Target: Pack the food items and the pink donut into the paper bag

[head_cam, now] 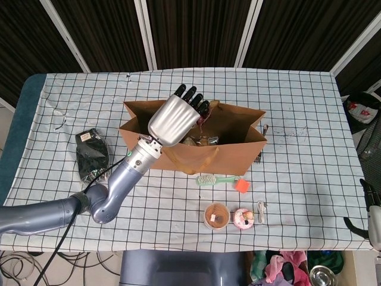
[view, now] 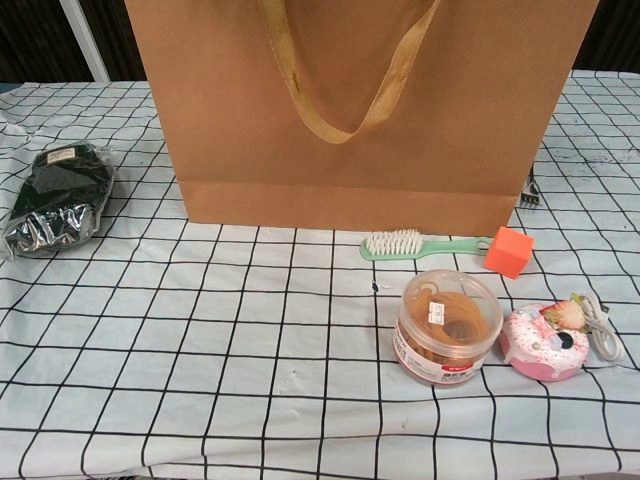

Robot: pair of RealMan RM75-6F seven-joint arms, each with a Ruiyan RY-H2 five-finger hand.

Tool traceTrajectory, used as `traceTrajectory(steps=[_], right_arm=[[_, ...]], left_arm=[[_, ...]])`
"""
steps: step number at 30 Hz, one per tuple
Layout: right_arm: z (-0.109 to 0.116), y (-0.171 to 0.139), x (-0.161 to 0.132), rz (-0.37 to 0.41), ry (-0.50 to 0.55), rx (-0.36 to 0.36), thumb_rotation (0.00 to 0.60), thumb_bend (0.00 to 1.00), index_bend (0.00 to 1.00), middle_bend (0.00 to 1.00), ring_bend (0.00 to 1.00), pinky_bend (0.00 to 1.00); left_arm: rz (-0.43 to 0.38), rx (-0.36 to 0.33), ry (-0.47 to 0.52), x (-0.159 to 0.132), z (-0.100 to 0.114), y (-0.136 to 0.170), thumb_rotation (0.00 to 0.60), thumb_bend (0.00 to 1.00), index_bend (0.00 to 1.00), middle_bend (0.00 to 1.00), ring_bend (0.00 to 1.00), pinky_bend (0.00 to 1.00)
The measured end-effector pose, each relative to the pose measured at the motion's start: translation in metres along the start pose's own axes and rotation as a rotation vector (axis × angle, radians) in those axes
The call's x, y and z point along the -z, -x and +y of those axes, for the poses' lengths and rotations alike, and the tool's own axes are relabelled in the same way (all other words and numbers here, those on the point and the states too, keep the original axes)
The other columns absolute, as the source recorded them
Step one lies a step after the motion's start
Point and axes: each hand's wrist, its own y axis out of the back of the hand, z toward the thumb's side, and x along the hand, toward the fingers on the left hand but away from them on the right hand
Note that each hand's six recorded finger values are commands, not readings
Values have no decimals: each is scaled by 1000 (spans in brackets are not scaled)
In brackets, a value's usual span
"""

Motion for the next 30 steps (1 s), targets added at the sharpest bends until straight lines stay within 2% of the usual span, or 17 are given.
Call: traceTrajectory(steps=[3, 6, 10, 16, 21, 26, 28, 30], right_arm=[[0, 0, -1, 1, 2, 1, 600, 167, 49, 122, 231, 234], [1, -1, -1, 1, 3, 6, 600, 167, 49, 122, 231, 233], [2, -1, -1, 0, 2, 10, 600, 167, 49, 122, 231, 234], [2, -1, 1, -6, -8, 7, 600, 166, 49, 122, 231, 234], [1, 0, 4, -13, -23, 7, 600, 165, 49, 122, 231, 234], [-1, -1, 2, -10, -42, 5, 600, 164, 49, 122, 229, 234], [-2, -1, 1, -3, -55, 4, 600, 164, 49, 120, 227, 234], [-3, 0, -3, 9, -60, 1, 600, 164, 49, 117, 224, 234]], left_arm=[[10, 18, -28, 2, -1, 3, 600, 19, 172, 131, 6, 96], [22, 46, -29, 1, 0, 7, 600, 16, 143, 111, 0, 75], [39, 63, 23, 0, 10, 13, 600, 25, 142, 115, 0, 75], [98, -2, 58, 18, 44, 33, 600, 53, 149, 112, 0, 76], [194, -45, 92, 50, 69, 80, 600, 70, 155, 146, 0, 77], [267, -67, 61, 87, 75, 149, 600, 71, 141, 147, 0, 79], [286, -41, 53, 98, 71, 180, 600, 71, 141, 148, 0, 79], [302, 15, 74, 106, 62, 216, 600, 70, 141, 146, 0, 79]])
